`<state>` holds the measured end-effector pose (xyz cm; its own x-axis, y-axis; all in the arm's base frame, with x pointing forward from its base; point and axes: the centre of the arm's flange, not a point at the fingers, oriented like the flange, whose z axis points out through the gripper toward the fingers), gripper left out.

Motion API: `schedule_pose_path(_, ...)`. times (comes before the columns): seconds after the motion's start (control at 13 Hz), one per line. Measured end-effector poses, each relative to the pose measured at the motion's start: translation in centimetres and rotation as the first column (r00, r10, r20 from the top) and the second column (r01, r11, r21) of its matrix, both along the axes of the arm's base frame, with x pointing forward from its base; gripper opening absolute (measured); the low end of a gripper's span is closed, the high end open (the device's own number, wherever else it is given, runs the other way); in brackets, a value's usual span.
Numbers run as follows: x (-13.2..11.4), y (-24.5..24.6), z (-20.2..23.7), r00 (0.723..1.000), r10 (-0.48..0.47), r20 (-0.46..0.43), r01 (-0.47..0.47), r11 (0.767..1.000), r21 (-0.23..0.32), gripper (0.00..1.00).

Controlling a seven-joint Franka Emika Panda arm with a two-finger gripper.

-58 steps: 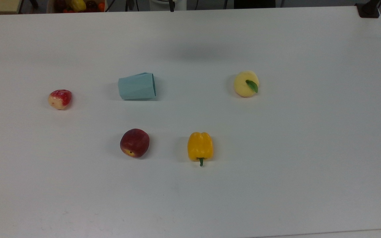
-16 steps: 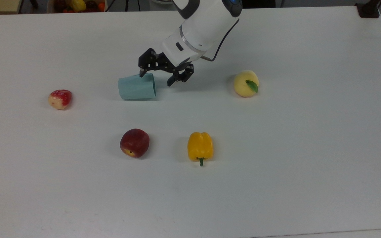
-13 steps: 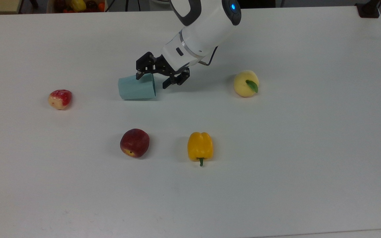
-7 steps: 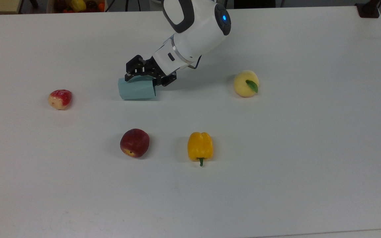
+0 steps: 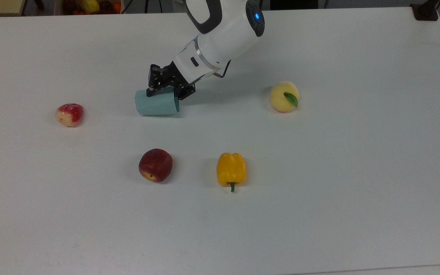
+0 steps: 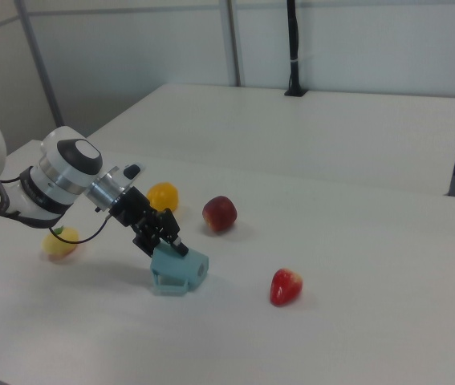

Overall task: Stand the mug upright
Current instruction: 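Lift the mug and rotate it so its opening faces up, then lower the upright mug onto the table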

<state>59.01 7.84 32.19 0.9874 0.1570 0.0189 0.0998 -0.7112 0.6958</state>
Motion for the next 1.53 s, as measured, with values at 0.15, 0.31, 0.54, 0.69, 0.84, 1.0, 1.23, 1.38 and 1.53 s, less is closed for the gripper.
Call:
schedule_pose_path(0.15,0.0,-0.4,0.8,1.000,-0.010,0.005,0.010,1.000,0.010,0.19)
schedule_pose_path(0.31,-0.1,-0.6,1.5,1.000,-0.027,-0.007,0.027,0.999,0.045,0.07)
schedule_pose_path(0.54,-0.1,-1.3,2.4,0.997,-0.059,-0.051,0.065,0.989,0.132,0.07)
schedule_pose_path(0.69,0.2,-2.2,4.7,0.993,-0.071,-0.096,0.094,0.960,0.264,0.07)
schedule_pose_path(0.84,-0.4,-3.5,8.5,0.989,-0.017,-0.150,0.080,0.902,0.424,0.07)
schedule_pose_path(1.0,-1.4,-4.3,10.4,0.970,0.115,-0.213,0.022,0.833,0.553,0.07)
schedule_pose_path(1.23,-1.1,-5.3,10.7,0.938,0.275,-0.211,-0.070,0.746,0.663,0.07)
schedule_pose_path(1.38,0.3,-6.7,11.1,0.927,0.334,-0.170,-0.112,0.680,0.724,0.07)
schedule_pose_path(1.53,2.7,-8.3,11.3,0.924,0.354,-0.142,-0.129,0.640,0.757,0.07)
